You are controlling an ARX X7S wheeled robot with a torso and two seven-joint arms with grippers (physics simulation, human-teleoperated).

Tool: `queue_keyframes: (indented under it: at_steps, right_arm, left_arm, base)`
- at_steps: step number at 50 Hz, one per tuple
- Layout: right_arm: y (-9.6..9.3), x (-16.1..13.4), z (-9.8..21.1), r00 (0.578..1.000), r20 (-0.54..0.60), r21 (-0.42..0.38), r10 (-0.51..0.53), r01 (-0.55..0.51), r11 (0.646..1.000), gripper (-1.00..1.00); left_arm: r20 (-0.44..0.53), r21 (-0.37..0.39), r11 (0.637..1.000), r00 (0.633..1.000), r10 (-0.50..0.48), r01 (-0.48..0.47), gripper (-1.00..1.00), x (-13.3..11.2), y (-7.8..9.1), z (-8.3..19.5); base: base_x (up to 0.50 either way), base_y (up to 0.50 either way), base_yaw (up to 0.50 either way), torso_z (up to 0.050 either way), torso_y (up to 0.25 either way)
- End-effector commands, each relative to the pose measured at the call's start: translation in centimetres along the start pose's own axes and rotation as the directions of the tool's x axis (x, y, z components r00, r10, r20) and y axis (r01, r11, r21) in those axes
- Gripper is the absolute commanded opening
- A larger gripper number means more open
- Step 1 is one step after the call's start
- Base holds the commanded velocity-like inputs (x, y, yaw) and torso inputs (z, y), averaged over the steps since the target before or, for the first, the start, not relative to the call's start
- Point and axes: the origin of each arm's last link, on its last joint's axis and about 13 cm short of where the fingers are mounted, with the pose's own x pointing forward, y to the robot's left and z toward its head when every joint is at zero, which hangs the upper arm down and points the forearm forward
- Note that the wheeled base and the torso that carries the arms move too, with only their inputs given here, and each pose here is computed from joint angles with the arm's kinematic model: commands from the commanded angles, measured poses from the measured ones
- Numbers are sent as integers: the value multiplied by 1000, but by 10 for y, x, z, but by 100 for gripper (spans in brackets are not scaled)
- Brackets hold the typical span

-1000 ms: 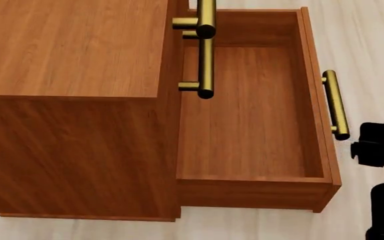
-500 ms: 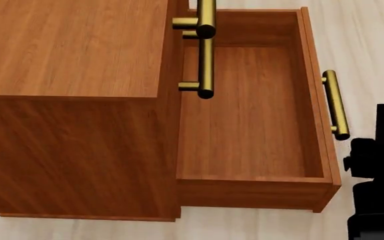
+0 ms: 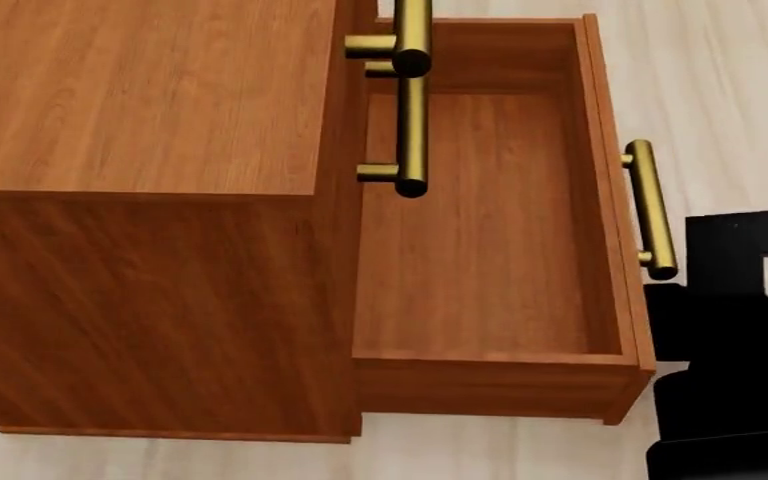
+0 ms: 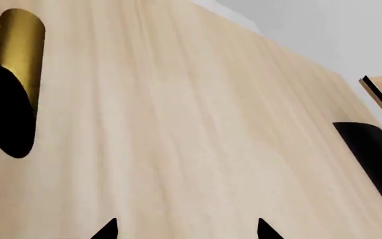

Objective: Close the bottom drawer of the cabinet and open the top drawer.

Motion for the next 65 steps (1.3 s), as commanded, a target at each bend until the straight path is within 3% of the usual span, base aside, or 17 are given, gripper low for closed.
queue_keyframes:
  at_steps: [1,23,34,36,38,47,55,58,62,65]
  right_arm:
    - [12,-16,13,994,55,14,91,-92,996,100]
    - [30,-60,26,950,179,-58,257,-251,966,100]
    - [51,-72,18,917,173,-103,360,-347,932,100]
    - [54,-74,17,904,163,-79,396,-388,918,100]
    - [57,-74,16,906,172,-110,388,-373,921,100]
    - [69,-74,24,880,193,-98,435,-424,901,100]
    - [82,-66,33,829,216,-106,516,-506,856,100]
    - [88,-57,38,835,210,-109,509,-497,861,100]
    - [91,-50,46,810,199,-41,551,-555,831,100]
    - [98,-46,46,787,207,-59,582,-583,810,100]
  left_arm:
    - [0,-3,1000,1000,0,0,100,0,0,0]
    - [1,-6,1000,1000,-1,1,100,-1,1,0]
    - [2,-5,1000,1000,-3,3,100,-1,0,0]
    - [2,-4,1000,1000,-3,3,100,0,0,1]
    - [4,-4,1000,1000,-5,5,100,-1,1,0]
    - [3,-3,1000,1000,-5,5,100,-1,0,1]
    - [3,-7,1000,1000,-6,6,100,0,1,0]
    - [2,-11,1000,1000,-7,7,100,-2,3,-3]
    - [5,-10,1000,1000,-7,7,100,-1,0,1]
    - [-1,-2,1000,1000,-9,9,100,1,-1,0]
  base:
    - [0,0,0,0,0]
    - [0,0,0,0,0]
    - [0,0,0,0,0]
    - [0,0,0,0,0]
    - [0,0,0,0,0]
    - [0,0,0,0,0]
    - [0,0,0,0,0]
    - [0,0,2,0,0]
    - [14,0,4,0,0]
    - [27,3,10,0,-6]
